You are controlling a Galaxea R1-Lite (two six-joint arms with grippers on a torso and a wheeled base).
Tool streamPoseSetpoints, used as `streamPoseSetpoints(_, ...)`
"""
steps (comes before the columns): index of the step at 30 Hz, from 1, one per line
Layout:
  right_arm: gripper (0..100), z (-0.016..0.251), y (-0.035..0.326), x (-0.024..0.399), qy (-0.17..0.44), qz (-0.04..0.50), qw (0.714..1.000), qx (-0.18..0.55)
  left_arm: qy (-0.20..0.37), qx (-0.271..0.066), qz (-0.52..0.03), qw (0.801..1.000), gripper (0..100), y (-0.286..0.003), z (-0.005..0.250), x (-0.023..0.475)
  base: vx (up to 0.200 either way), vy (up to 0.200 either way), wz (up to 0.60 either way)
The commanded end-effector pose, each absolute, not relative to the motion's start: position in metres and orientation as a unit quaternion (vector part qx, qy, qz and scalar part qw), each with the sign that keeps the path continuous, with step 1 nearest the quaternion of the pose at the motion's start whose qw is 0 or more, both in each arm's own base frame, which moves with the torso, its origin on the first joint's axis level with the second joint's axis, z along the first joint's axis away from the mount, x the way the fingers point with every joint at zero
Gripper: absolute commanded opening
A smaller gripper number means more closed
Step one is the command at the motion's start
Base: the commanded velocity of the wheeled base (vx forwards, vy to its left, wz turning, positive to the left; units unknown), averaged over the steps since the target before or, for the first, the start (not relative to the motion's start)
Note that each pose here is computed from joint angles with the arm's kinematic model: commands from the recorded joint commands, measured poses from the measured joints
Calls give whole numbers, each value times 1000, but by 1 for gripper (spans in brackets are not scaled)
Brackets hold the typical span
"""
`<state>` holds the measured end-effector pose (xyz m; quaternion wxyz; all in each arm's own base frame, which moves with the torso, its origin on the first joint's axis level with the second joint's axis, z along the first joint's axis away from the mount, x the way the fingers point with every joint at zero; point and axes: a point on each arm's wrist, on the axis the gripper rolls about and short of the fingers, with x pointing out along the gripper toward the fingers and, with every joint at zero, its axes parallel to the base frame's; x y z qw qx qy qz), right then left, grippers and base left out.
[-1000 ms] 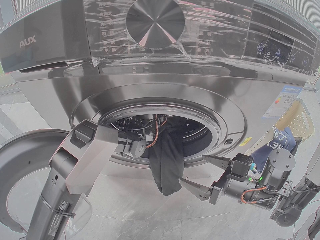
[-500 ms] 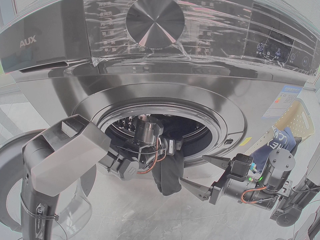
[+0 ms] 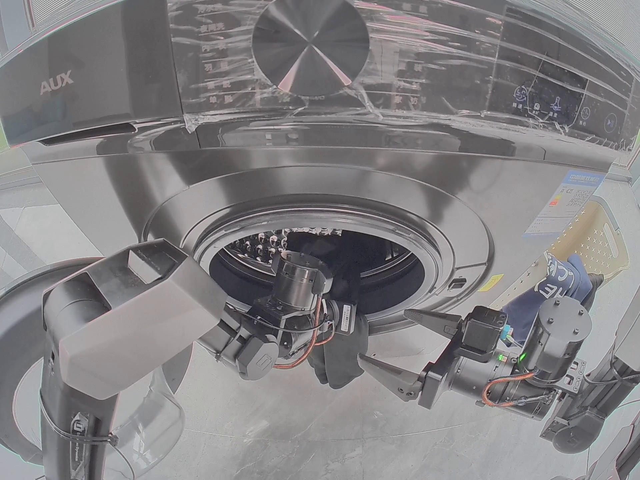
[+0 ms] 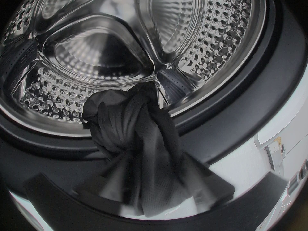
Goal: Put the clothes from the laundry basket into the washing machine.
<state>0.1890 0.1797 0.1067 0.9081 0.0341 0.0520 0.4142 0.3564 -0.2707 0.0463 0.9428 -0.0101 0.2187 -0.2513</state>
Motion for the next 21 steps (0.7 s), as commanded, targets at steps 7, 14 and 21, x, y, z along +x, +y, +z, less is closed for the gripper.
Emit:
streamPoseSetpoints(7,100,107,180,189,50,415,908,35,126,-56,-224,965,0,-271,63,401,0,0,0)
streamPoseSetpoints(14,100,107,181,190,50,415,908,35,40,-90,-190,977,0,-266,86,436,0,0,0)
streamPoseSetpoints(21,100,107,181,190,51,415,908,34,-30,-119,-166,978,0,-267,109,462,0,0,0)
